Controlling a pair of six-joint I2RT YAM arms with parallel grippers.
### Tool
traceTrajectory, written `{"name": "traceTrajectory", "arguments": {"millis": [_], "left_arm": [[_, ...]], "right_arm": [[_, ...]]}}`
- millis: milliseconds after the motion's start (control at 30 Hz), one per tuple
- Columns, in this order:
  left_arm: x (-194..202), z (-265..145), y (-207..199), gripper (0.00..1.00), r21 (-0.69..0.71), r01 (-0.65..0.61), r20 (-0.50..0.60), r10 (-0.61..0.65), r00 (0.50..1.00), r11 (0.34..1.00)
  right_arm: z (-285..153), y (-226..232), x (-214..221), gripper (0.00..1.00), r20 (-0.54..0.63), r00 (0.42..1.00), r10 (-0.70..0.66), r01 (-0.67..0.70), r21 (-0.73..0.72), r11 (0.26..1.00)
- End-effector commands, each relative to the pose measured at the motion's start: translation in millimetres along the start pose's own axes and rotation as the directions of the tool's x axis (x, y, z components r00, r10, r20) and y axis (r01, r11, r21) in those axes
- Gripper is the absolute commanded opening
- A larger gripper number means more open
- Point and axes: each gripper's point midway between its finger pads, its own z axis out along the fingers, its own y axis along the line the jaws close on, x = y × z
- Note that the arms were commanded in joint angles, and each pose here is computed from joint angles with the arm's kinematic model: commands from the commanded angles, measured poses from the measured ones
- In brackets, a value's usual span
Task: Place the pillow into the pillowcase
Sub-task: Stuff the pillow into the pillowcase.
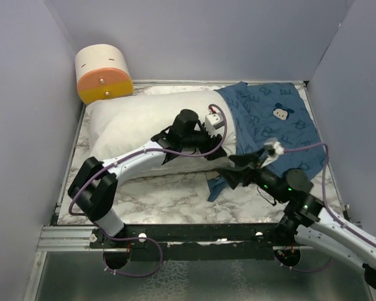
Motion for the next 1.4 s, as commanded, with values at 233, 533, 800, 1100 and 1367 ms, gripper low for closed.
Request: {"name": "traceTrajectory", "arguments": {"millis": [233,533,800,1100,1367], "left_arm": [[-60,-61,-6,0.68,-0.082,-0.106,0.111,0.115,0.987,0.991],[-56,-84,31,0.85,-0.258,-0.146,0.118,0.181,0.976,0.955],[-20,-83,50,0.63,-0.330,-0.107,0.088,0.143,0.986,0.938],[-6,-69,52,0.58,-0.299,-0.062,0.045,0.079,0.996,0.952],[-6,-72,52,0.58,-0.305,-0.069,0.042,0.086,0.995,0.950]], "right_arm": [[-44,-59,-58,0.82,0.031,0.993,-0.111,0.086,0.447,0.891],[-27,-91,-34,0.59,-0.088,0.995,-0.039,0.086,0.617,0.783],[-18,-126,-41,0.42,-0.155,0.987,-0.036,0.134,0.685,0.716],[-5,-149,-25,0.36,-0.226,0.974,0.001,0.154,0.667,0.729],[-6,-148,-30,0.38,-0.219,0.975,-0.028,0.168,0.655,0.736]]}}
